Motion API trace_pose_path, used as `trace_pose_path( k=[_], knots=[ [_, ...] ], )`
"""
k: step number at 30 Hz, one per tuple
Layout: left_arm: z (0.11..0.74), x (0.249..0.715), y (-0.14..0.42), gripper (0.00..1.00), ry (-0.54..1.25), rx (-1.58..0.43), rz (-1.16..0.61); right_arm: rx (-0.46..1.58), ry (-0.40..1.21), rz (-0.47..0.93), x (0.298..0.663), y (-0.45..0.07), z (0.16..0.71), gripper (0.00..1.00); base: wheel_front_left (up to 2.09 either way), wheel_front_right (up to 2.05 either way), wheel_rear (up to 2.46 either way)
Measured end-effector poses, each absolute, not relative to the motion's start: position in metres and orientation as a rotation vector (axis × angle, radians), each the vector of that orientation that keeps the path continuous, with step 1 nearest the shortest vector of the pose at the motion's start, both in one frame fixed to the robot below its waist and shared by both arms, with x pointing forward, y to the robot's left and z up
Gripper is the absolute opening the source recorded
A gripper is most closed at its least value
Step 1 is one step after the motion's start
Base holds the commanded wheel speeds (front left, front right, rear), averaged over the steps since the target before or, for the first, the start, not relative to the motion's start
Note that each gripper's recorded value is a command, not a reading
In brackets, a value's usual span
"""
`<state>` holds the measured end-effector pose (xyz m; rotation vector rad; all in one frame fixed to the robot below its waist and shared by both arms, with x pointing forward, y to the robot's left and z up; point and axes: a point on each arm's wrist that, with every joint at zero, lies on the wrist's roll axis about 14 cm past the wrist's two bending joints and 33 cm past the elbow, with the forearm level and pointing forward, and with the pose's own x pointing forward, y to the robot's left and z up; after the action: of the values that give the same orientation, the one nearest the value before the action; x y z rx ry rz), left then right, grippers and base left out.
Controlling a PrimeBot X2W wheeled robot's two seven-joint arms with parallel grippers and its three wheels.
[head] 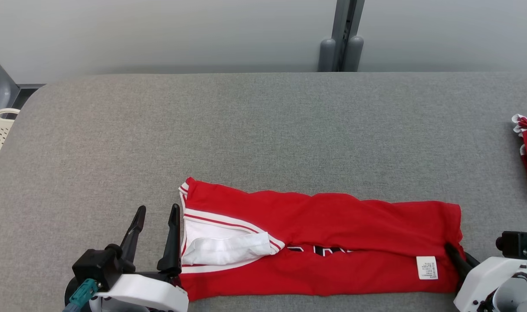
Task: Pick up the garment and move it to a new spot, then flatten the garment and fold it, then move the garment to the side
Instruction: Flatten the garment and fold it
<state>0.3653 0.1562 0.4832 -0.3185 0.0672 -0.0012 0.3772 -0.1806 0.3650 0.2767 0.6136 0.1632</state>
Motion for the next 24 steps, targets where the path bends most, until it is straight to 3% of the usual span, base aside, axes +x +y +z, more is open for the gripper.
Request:
trace_pose_path(
  k=[15, 24],
  knots=[
    [0.485, 0.374, 0.145, 1.0, 0.061, -0.276, -0.055, 0.252, 0.524, 0.005, 0.375, -0.265, 0.403, 0.0, 0.0, 0.0, 0.0],
    [0.483, 0.377, 0.128, 1.0, 0.071, -0.276, -0.107, 0.352, 0.458, 0.0, 0.374, -0.267, 0.427, 0.0, 0.0, 0.0, 0.0]
  ],
)
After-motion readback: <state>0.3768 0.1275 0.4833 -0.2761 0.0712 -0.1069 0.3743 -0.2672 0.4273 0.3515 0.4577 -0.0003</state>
